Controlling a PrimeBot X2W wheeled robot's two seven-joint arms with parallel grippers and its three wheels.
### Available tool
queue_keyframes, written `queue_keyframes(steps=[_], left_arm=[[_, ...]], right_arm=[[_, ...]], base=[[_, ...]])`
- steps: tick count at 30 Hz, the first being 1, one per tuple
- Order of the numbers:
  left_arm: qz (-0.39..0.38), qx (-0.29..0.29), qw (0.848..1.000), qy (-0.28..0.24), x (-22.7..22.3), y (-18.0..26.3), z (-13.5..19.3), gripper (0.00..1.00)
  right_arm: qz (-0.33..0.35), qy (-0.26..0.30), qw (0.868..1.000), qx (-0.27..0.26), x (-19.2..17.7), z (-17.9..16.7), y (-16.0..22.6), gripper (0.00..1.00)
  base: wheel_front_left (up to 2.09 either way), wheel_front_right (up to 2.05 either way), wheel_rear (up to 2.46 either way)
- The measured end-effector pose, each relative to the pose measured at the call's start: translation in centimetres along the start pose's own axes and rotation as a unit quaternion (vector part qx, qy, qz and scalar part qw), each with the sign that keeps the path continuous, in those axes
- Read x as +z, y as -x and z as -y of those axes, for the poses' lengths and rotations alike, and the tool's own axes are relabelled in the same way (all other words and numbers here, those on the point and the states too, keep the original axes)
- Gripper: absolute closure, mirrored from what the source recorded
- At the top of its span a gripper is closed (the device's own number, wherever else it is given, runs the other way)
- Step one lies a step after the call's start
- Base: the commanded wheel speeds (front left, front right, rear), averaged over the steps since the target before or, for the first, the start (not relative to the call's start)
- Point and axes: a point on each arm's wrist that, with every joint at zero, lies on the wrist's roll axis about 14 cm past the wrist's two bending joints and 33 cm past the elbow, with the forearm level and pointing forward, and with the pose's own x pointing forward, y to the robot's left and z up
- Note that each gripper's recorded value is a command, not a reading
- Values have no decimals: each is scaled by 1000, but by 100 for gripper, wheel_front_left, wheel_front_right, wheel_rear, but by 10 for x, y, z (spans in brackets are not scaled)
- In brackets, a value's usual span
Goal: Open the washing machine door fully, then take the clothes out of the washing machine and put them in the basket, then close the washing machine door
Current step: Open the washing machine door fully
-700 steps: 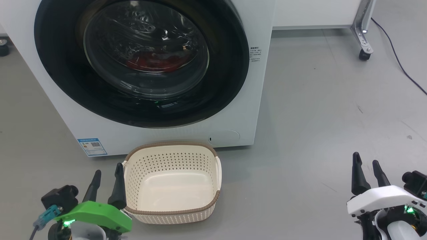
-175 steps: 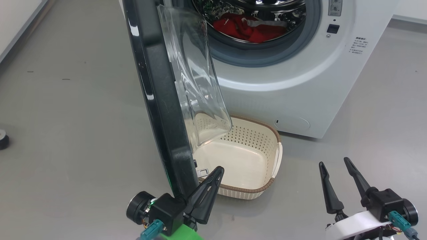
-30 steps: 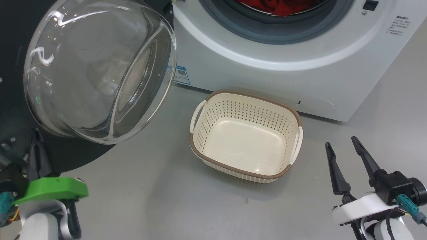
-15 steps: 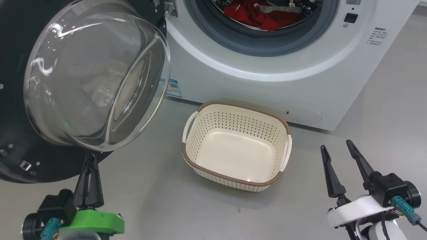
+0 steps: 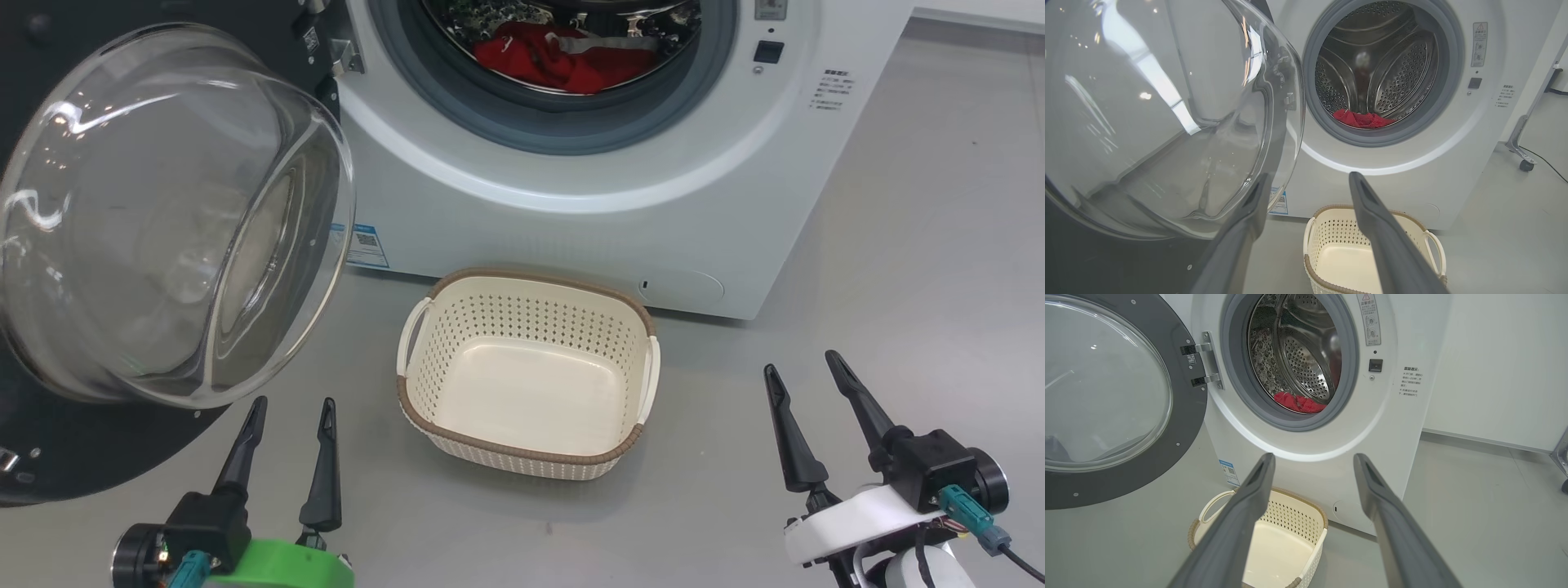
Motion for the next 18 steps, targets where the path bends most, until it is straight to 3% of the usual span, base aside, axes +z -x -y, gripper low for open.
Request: queue_keyframes(steps=[18], left_arm=[[-25,-79,997,5,-19,-20,54,0]], right_arm=[[23,2,996,-84,17,40,40,0]], base=[[0,0,0]])
